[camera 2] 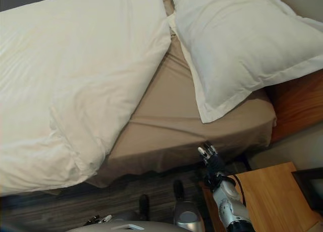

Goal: Making the bed.

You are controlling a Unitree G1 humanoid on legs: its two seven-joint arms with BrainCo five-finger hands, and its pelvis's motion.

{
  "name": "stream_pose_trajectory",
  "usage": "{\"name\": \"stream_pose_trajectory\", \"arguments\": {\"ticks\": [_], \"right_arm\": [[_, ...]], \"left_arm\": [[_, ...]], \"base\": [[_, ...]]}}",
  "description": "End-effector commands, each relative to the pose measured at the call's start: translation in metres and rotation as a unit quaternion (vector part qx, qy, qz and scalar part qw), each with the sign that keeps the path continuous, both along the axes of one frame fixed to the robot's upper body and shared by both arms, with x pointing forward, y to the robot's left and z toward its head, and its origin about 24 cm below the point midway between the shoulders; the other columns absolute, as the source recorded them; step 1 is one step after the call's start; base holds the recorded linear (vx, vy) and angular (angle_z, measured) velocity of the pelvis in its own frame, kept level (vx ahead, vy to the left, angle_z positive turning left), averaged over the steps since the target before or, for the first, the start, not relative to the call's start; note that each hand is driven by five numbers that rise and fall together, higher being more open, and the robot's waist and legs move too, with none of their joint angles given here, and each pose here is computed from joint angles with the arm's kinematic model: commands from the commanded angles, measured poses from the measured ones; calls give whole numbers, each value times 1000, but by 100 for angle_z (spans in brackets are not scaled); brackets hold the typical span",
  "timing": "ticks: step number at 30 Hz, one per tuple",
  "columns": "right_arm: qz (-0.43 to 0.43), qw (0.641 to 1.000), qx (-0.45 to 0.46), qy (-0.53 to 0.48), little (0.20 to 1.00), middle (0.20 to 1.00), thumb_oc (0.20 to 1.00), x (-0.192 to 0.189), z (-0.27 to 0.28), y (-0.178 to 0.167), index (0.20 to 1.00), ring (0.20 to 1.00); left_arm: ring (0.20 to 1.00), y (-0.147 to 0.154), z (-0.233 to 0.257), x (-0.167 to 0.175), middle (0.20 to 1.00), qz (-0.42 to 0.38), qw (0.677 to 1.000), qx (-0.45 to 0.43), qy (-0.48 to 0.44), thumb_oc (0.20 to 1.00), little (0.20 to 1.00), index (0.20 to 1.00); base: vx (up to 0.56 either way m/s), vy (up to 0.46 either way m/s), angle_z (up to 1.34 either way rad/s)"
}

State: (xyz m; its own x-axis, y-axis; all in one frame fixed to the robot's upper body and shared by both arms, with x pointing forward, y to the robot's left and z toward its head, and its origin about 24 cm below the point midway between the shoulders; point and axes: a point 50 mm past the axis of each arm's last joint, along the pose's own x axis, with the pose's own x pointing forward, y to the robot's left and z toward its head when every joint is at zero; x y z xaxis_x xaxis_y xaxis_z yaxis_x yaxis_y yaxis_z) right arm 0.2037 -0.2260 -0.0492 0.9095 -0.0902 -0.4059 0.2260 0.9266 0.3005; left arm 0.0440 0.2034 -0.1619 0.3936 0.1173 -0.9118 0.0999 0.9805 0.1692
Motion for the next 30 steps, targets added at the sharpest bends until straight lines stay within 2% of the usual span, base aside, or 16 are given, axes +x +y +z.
{"name": "stream_pose_trajectory", "arguments": {"ticks": [1,3,4,7,12,13,15,19,22,23,24,25,26,27,28,30], "right_arm": [[-1,999,7,-49,1000,1000,1000,6,14,0,1000,1000],[5,998,3,-55,1000,1000,1000,9,17,0,1000,1000],[15,998,-19,-65,1000,1000,1000,17,24,-6,1000,1000],[28,997,-37,-59,1000,1000,1000,22,25,-10,1000,1000],[74,996,-33,-33,1000,1000,1000,34,21,-3,1000,1000],[74,996,-33,-33,1000,1000,1000,34,22,-3,1000,1000],[109,993,-39,-17,1000,1000,1000,37,16,5,1000,1000],[125,991,-31,-22,1000,1000,1000,43,19,15,1000,1000],[125,991,-31,-22,1000,1000,1000,43,19,15,1000,1000],[105,993,-33,-32,1000,1000,1000,48,25,11,1000,1000],[106,993,-33,-32,1000,1000,1000,48,25,12,1000,1000],[75,997,-23,-19,1000,1000,1000,44,20,6,1000,1000],[75,997,-22,-19,1000,1000,1000,44,20,6,1000,1000],[69,997,-13,-14,1000,1000,1000,42,17,9,1000,1000],[76,997,-3,-5,1000,1000,1000,36,10,17,1000,1000],[82,997,1,-4,1000,1000,1000,31,9,20,1000,1000]], "left_arm": [[1000,18,18,27,1000,-70,995,28,-72,1000,1000,1000],[1000,16,29,42,1000,-81,990,2,-112,1000,1000,1000],[1000,26,54,52,1000,-176,973,-4,-150,1000,1000,1000],[1000,47,63,37,1000,-148,980,-15,-134,1000,1000,1000],[1000,64,30,-54,1000,-60,992,-79,80,1000,1000,1000],[1000,63,29,-54,1000,-60,992,-80,80,1000,1000,1000],[1000,54,13,-114,1000,-136,960,-53,237,1000,1000,1000],[1000,25,9,-164,1000,-161,917,-56,360,1000,1000,1000],[1000,25,9,-164,1000,-161,917,-56,360,1000,1000,1000],[1000,27,25,-209,1000,87,912,-59,396,1000,1000,1000],[1000,27,24,-209,1000,88,912,-59,395,1000,1000,1000],[1000,102,38,-182,1000,513,840,62,165,1000,1000,1000],[1000,102,38,-182,1000,513,840,62,165,1000,1000,1000],[1000,132,53,-182,1000,657,740,125,67,1000,1000,1000],[1000,188,91,-175,1000,780,574,236,-86,1000,1000,1000],[1000,211,104,-150,1000,768,572,245,-155,1000,1000,1000]], "base": [[-37,-11,6],[-64,-4,8],[-77,12,5],[-46,11,-29],[4,26,-18],[4,16,-15],[3,4,-3],[-3,-10,6],[-2,-26,16],[-11,-68,4],[-56,-110,-17],[-51,-42,5],[-42,-61,87],[26,-54,135],[66,-81,124],[51,-46,42]]}}
